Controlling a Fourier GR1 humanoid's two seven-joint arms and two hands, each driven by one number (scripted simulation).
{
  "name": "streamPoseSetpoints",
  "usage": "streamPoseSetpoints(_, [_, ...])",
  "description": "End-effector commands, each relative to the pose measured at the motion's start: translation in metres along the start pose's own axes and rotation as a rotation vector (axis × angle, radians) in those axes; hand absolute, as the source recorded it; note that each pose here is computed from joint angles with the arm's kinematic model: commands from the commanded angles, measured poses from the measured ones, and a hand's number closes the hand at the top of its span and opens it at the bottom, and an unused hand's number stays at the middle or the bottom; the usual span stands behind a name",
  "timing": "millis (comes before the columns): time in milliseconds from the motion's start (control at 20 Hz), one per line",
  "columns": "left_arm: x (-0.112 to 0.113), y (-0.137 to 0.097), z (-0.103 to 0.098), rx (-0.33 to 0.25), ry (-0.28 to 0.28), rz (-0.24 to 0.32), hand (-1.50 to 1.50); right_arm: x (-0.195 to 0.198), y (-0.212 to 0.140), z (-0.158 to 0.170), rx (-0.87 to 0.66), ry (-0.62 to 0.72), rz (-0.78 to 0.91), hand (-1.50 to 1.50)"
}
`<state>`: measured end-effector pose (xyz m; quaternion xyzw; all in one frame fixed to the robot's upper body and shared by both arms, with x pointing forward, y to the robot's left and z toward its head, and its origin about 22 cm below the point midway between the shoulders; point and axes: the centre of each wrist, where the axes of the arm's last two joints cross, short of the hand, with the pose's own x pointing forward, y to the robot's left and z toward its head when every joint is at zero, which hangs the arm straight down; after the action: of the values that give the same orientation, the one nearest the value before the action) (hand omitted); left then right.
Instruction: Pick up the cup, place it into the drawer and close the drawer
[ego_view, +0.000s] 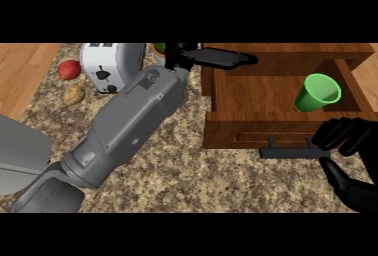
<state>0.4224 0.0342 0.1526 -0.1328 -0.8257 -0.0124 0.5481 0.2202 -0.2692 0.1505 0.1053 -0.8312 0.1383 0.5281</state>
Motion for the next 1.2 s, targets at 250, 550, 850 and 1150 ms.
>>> streamPoseSetpoints(250, [-0.003, 0.071, 0.044, 0.106, 0.026, 0.025, -1.5, 0.011, 0.005, 0.002, 0.114, 0.099, 0.224, 1.5])
streamPoseSetpoints(550, [0.022, 0.127, 0.088, 0.133, 0.04, 0.068, -1.5, -0.017, 0.009, 0.005, 0.093, 0.175, 0.284, 1.5])
streamPoseSetpoints(850, [0.033, 0.174, 0.139, 0.156, 0.06, 0.071, -1.5, -0.029, 0.0, 0.002, 0.156, 0.198, 0.431, 1.5])
streamPoseSetpoints(1150, [0.014, 0.196, 0.171, 0.179, 0.047, 0.073, -1.5, -0.059, 0.023, -0.003, 0.333, 0.186, 0.737, 1.5])
